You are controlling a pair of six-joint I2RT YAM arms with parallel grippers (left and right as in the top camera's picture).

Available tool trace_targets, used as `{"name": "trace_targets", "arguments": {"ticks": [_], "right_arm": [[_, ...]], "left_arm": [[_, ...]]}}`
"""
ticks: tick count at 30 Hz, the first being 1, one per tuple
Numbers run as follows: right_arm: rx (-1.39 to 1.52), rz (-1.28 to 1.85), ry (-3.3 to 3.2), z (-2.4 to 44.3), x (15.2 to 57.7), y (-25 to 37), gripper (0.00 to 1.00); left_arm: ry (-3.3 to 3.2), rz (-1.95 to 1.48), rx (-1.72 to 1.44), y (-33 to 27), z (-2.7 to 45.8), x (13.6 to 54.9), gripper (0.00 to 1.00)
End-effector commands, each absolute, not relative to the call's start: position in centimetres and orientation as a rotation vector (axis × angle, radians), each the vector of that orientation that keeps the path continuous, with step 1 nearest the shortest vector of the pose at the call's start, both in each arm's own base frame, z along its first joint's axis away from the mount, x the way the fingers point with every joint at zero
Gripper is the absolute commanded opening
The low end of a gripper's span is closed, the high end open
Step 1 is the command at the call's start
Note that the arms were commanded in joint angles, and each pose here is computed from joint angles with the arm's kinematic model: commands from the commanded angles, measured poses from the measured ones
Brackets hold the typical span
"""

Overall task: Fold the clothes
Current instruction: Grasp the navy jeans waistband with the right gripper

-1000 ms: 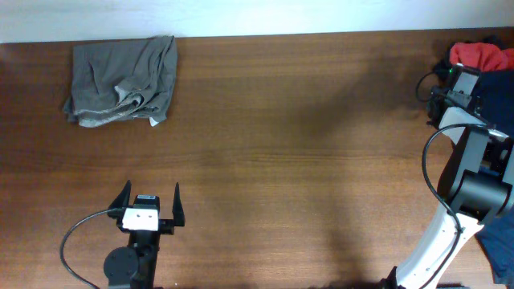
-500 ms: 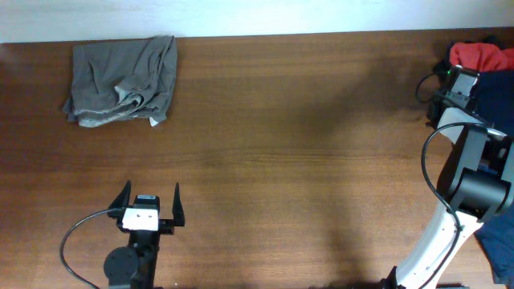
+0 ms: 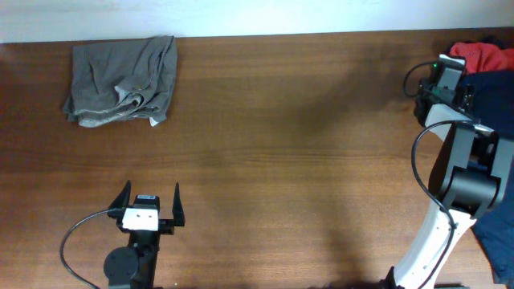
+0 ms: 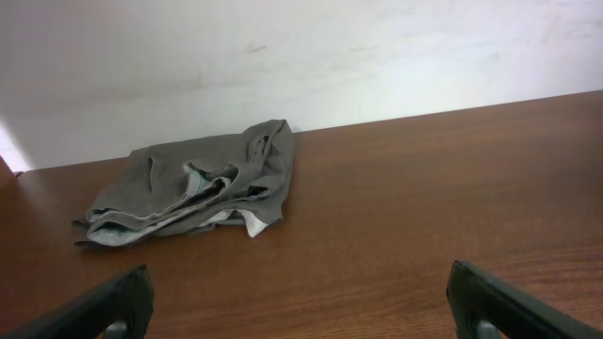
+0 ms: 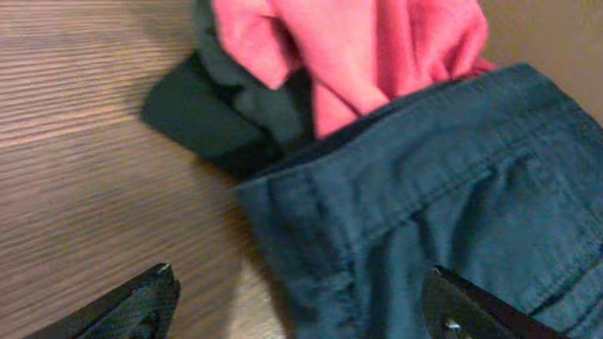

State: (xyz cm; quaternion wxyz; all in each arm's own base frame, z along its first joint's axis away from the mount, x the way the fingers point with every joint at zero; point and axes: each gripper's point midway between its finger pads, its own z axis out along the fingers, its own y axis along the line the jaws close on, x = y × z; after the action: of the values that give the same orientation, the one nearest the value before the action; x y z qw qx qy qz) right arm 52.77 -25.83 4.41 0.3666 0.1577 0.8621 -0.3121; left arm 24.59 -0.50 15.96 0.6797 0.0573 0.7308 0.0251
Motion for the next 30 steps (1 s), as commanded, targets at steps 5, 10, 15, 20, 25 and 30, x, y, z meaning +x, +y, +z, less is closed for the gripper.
{"name": "trace_targets", "arguments": {"ticks": [5,10,15,20,25,30], "right_arm": [[0.372,-0.784,2.224,3.2,53.6,-25.6,0.87],[0.361,-0.819,2.215,2.5,53.7,-26.0,0.86],[0.342,-0.835,2.229,1.5,53.9,-26.2,0.87],[0.372,-0.866,2.216,1.7,54.2,-27.2,0.87],[0.39,-0.876,2.235,1.2,53.6,-28.2,0.83],[0.428,-0.906,2.246,1.0,52.5,-29.8,0.55]], "left_arm": [[1.638,0.08,0.132,-0.3,15.8,24.6,0.99],[1.638,0.08,0.132,-0.3,15.8,24.6,0.99],[1.638,0.08,0.132,-0.3,15.8,24.6,0.99],[1.638,0.08,0.132,-0.3,15.8,24.6,0.99],[1.638,0.08,0.132,-0.3,15.8,24.6,0.99],[1.637,0.08,0.132,-0.3,15.8,24.6,0.99]]}}
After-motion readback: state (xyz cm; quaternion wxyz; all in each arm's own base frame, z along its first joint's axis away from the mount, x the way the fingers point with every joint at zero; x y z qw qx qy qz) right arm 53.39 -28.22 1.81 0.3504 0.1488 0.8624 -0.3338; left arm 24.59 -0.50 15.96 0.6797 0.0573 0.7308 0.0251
